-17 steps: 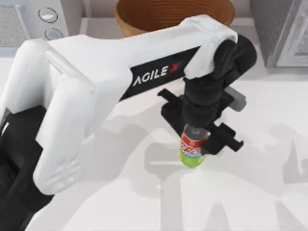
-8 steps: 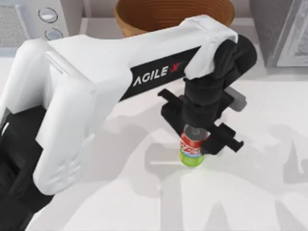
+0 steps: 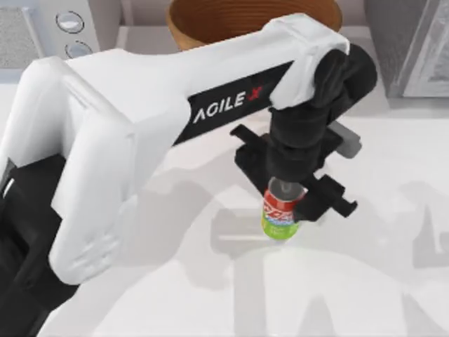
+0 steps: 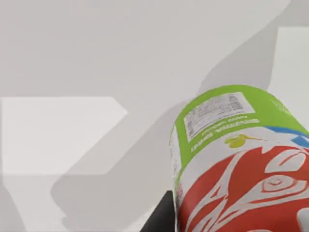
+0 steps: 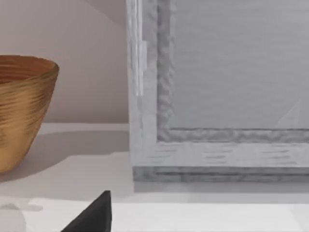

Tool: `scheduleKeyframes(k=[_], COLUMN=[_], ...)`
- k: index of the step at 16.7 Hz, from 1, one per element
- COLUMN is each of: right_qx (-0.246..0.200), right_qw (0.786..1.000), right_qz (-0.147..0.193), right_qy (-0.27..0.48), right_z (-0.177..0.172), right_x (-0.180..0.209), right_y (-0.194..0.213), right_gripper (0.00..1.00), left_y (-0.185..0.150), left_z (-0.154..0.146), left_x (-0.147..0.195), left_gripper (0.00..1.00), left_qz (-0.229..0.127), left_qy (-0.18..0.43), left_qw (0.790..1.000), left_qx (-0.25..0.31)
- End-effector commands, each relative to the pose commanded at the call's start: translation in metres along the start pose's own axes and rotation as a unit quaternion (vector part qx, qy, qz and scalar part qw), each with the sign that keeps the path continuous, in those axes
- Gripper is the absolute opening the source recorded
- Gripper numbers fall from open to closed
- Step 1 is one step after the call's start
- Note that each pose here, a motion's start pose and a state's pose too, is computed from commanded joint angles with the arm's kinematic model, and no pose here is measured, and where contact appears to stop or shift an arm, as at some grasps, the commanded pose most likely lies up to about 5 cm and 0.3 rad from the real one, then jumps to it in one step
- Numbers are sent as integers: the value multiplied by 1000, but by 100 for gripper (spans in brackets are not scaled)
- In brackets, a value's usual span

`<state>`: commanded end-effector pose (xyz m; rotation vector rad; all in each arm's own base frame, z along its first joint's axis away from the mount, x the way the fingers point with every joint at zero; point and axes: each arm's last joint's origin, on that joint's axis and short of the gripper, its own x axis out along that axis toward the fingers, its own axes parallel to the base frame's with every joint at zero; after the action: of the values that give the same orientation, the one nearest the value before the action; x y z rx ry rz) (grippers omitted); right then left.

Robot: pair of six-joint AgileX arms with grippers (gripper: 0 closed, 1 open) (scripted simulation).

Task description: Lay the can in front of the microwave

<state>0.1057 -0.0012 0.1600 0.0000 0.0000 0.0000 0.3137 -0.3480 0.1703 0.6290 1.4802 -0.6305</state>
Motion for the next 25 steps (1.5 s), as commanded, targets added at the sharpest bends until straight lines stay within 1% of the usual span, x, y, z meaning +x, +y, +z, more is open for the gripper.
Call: scheduleKeyframes(k=[4, 9, 11, 13, 16, 17, 19, 20, 22, 24, 25], right_qx=[0, 0, 0, 0, 0, 0, 0, 0, 0, 0, 0], right_qw=[1000, 1000, 1000, 1000, 1000, 1000, 1000, 1000, 1000, 1000, 1000], right_qz=[0, 0, 0, 0, 0, 0, 0, 0, 0, 0, 0], right_qy=[0, 0, 0, 0, 0, 0, 0, 0, 0, 0, 0], right_z=[0, 0, 0, 0, 0, 0, 0, 0, 0, 0, 0], right_x=[0, 0, 0, 0, 0, 0, 0, 0, 0, 0, 0], right_y=[0, 0, 0, 0, 0, 0, 0, 0, 0, 0, 0], right_gripper=[100, 100, 100, 100, 100, 100, 100, 100, 100, 100, 100], left_y=[0, 2, 17, 50, 129, 161, 225, 251, 287, 306, 311], left_z=[-1, -1, -2, -7, -30, -44, -81, -101, -137, -162, -170], left_x=[-29, -28, -28, -30, -33, -34, -36, -37, -38, -39, -39], left_gripper=[0, 0, 0, 0, 0, 0, 0, 0, 0, 0, 0], left_qz=[0, 0, 0, 0, 0, 0, 0, 0, 0, 0, 0], left_qy=[0, 1, 2, 2, 0, 0, 0, 0, 0, -1, -1], left_qw=[1000, 1000, 1000, 999, 991, 985, 968, 959, 942, 930, 926], left_qx=[0, -1, -16, -50, -136, -173, -250, -284, -336, -368, -378])
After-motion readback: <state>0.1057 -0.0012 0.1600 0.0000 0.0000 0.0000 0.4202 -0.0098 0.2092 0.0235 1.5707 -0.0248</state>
